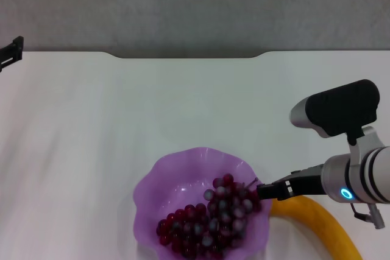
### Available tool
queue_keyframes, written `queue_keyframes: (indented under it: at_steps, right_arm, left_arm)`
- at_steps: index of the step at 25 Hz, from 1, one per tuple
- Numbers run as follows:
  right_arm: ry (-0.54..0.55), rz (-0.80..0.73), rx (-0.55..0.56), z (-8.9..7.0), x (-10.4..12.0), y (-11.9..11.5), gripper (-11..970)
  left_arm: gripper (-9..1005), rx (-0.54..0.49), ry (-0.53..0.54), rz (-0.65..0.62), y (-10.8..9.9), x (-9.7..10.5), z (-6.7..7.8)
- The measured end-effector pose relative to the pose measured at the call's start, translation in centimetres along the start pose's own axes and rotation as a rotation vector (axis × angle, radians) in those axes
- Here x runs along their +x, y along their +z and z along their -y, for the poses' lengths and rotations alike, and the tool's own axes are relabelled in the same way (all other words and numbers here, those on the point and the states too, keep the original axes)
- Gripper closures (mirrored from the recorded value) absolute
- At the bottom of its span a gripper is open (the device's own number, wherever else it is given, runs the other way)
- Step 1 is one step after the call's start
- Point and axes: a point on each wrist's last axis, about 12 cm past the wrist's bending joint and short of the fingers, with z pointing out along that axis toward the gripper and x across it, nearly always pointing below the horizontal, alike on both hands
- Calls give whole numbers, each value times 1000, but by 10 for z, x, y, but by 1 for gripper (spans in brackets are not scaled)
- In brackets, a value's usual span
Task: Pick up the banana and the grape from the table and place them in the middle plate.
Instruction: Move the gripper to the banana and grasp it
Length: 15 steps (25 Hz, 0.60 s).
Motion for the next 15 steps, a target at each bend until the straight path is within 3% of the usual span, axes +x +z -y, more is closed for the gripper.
queue_keyframes:
  at_steps: [7, 15]
  right_arm:
    - [-133, -26, -15, -10, 0, -11, 108]
    - [-195, -27, -9, -7, -3, -22, 109]
  left_arm:
    - [139, -2, -3, -2, -1, 1, -1]
    - [140, -16, -10, -10, -5, 5, -4]
